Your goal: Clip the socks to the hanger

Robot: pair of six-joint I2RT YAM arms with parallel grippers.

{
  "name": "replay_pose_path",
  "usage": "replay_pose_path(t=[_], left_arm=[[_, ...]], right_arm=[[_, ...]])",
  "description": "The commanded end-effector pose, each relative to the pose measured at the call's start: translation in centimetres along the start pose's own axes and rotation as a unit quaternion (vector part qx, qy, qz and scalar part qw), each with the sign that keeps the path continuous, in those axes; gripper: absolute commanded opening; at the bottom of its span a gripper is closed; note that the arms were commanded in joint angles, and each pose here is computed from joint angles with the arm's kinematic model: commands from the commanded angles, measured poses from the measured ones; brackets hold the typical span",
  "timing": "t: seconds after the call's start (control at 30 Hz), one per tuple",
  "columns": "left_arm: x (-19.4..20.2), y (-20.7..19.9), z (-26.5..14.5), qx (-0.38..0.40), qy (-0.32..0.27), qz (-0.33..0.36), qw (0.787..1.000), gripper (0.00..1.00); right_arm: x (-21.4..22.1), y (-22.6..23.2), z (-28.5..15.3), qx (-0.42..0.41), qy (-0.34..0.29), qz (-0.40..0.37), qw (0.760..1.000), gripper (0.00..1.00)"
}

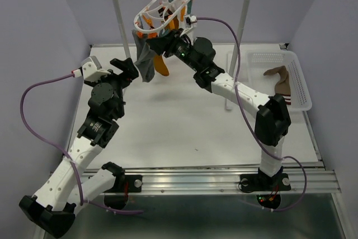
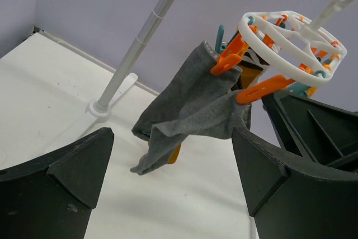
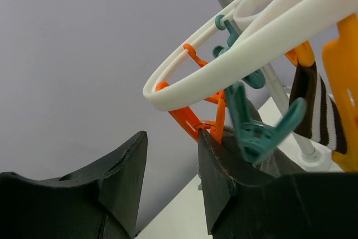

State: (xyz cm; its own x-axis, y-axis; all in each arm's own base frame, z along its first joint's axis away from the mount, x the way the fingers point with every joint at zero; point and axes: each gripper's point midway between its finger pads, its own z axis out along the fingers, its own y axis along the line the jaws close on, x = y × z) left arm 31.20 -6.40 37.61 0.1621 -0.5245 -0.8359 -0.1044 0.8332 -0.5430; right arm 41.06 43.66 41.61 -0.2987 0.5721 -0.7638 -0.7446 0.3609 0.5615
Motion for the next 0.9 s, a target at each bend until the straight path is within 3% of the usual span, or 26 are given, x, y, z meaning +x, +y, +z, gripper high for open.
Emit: replay_pose_path(t=[0.0, 0.23, 0.5, 0.57, 0.73, 0.87], left_arm=[[-3.8, -0.8, -0.5, 0.007, -0.043, -0.030, 0.999, 0.99], [-4.8, -0.1, -1.3, -0.003, -0.055, -0.037, 0.998, 0.99], [-5.8, 0.4, -2.2, -0.003, -0.064, -0.037, 0.997, 0.99], [-6.1, 0.6, -2.3, -0.005, -0.066, -0.037, 0.997, 0.99], [-6.6, 0.2, -2.5, 0.006, -0.076, -0.034, 0.997, 0.99], [-5.8, -1.3, -1.5, 0.030, -0.068, -0.028, 0.997, 0.99]], right_arm=[[-0.7, 1.0, 1.9, -0.010, -0.012, -0.016, 1.000, 0.47], [0.4, 0.1, 4.4, 0.008, -0.034, -0.013, 0.999, 0.47], [-2.7, 0.4, 6.3, 0.037, -0.133, -0.026, 0.990, 0.47], [-2.4, 0.4, 6.9, 0.041, -0.139, -0.028, 0.989, 0.55], [-1.3, 0.2, 6.6, 0.050, -0.097, -0.058, 0.992, 0.63], [0.4, -0.1, 4.0, 0.059, -0.041, -0.096, 0.993, 0.86]])
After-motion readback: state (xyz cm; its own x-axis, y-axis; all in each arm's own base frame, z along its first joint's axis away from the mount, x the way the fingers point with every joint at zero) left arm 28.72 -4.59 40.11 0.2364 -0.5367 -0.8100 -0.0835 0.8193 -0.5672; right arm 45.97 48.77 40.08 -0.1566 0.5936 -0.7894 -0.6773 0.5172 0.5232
